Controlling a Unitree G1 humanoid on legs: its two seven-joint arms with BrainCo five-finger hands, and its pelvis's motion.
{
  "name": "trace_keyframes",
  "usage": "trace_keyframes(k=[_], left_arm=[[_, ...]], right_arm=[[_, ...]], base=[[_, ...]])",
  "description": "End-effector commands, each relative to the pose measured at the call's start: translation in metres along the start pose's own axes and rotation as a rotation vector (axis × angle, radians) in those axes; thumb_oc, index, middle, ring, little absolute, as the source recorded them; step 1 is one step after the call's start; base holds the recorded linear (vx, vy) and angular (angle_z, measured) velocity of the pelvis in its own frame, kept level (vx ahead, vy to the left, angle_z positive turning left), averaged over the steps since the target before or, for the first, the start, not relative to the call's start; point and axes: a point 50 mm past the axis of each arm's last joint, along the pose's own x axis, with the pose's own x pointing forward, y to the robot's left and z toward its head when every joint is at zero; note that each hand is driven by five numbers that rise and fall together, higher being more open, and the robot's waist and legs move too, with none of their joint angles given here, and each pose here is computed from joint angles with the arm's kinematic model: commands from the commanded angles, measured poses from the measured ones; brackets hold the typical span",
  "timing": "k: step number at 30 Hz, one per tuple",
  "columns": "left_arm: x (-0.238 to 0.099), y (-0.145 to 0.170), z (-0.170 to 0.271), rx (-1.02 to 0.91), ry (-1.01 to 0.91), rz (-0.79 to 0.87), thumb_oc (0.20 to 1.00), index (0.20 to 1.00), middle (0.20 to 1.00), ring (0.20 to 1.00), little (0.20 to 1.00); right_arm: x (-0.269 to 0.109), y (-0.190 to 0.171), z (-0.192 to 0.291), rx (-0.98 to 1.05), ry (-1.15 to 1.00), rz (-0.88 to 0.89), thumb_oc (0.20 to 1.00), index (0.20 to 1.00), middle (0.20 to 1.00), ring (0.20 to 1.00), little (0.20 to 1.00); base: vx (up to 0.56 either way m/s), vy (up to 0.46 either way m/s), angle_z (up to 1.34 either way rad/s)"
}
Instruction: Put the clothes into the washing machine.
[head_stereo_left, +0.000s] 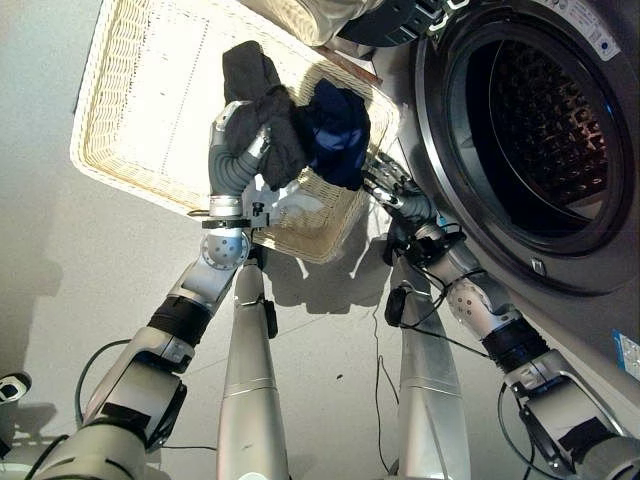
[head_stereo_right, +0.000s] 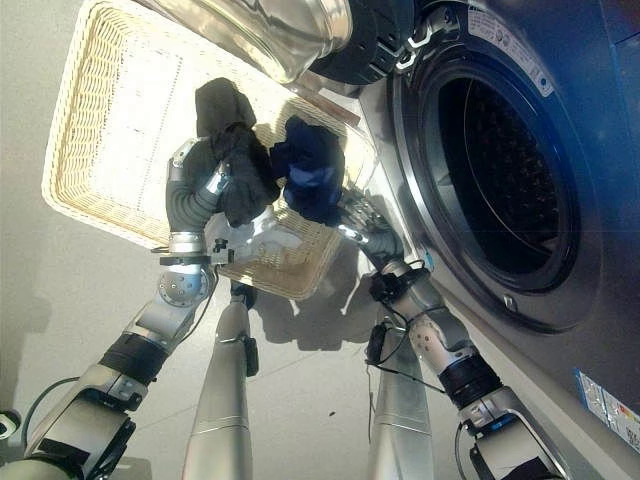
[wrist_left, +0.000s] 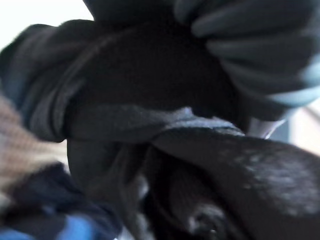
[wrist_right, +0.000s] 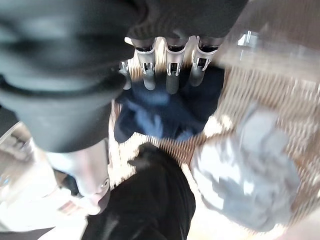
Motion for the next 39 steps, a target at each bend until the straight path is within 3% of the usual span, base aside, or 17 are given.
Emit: trace_keyframes(k=[1, 3, 4, 6, 14, 26, 36, 37, 38, 39], left_arm=[[0.014, -0.01, 0.04, -0.126, -0.218, -0.119, 0.2, 0.2, 0.2, 0.2, 0.2], [0.015, -0.013, 0.045, -0.153, -0.233, -0.154, 0.2, 0.2, 0.2, 0.2, 0.2], [0.015, -0.024, 0.057, -0.213, -0.266, -0.273, 0.2, 0.2, 0.2, 0.2, 0.2], [0.014, -0.032, 0.063, -0.255, -0.28, -0.357, 0.2, 0.2, 0.2, 0.2, 0.2], [0.011, -0.052, 0.074, -0.322, -0.285, -0.561, 0.2, 0.2, 0.2, 0.2, 0.2], [0.012, -0.066, 0.075, -0.349, -0.24, -0.699, 0.2, 0.2, 0.2, 0.2, 0.2], [0.012, -0.062, 0.073, -0.319, -0.217, -0.763, 0.2, 0.2, 0.2, 0.2, 0.2], [0.012, -0.061, 0.072, -0.313, -0.217, -0.767, 0.2, 0.2, 0.2, 0.2, 0.2], [0.012, -0.061, 0.072, -0.31, -0.217, -0.768, 0.2, 0.2, 0.2, 0.2, 0.2], [0.012, -0.061, 0.073, -0.305, -0.219, -0.772, 0.2, 0.2, 0.2, 0.2, 0.2]], right_arm=[[-0.007, 0.017, 0.014, 0.105, -0.075, 0.133, 1.0, 1.0, 1.0, 1.0, 1.0], [-0.007, 0.021, 0.016, 0.116, -0.082, 0.161, 1.0, 1.0, 1.0, 1.0, 1.0], [-0.007, 0.035, 0.022, 0.142, -0.1, 0.244, 1.0, 1.0, 1.0, 1.0, 1.0], [-0.006, 0.047, 0.028, 0.162, -0.109, 0.301, 1.0, 1.0, 1.0, 1.0, 1.0], [-0.007, 0.068, 0.035, 0.195, -0.119, 0.45, 1.0, 1.0, 1.0, 1.0, 1.0], [-0.002, 0.094, 0.055, 0.217, -0.212, 0.606, 1.0, 1.0, 1.0, 1.0, 1.0], [-0.006, 0.089, 0.072, 0.218, -0.303, 0.657, 1.0, 1.0, 1.0, 1.0, 1.0], [-0.007, 0.087, 0.074, 0.224, -0.323, 0.659, 0.583, 0.583, 0.583, 0.583, 0.583], [-0.007, 0.087, 0.075, 0.225, -0.326, 0.659, 0.539, 0.539, 0.539, 0.539, 0.539], [-0.008, 0.086, 0.076, 0.228, -0.336, 0.658, 0.2, 0.2, 0.2, 0.2, 0.2]], base=[[0.0, 0.0, 0.0], [0.01, -0.018, 0.0], [0.0, 0.0, 0.0], [0.01, -0.023, 0.0], [0.0, -0.007, 0.01], [0.0, -0.013, 0.01], [0.0, 0.0, 0.0], [0.0, 0.0, 0.0], [0.0, 0.0, 0.0], [0.0, 0.0, 0.0]])
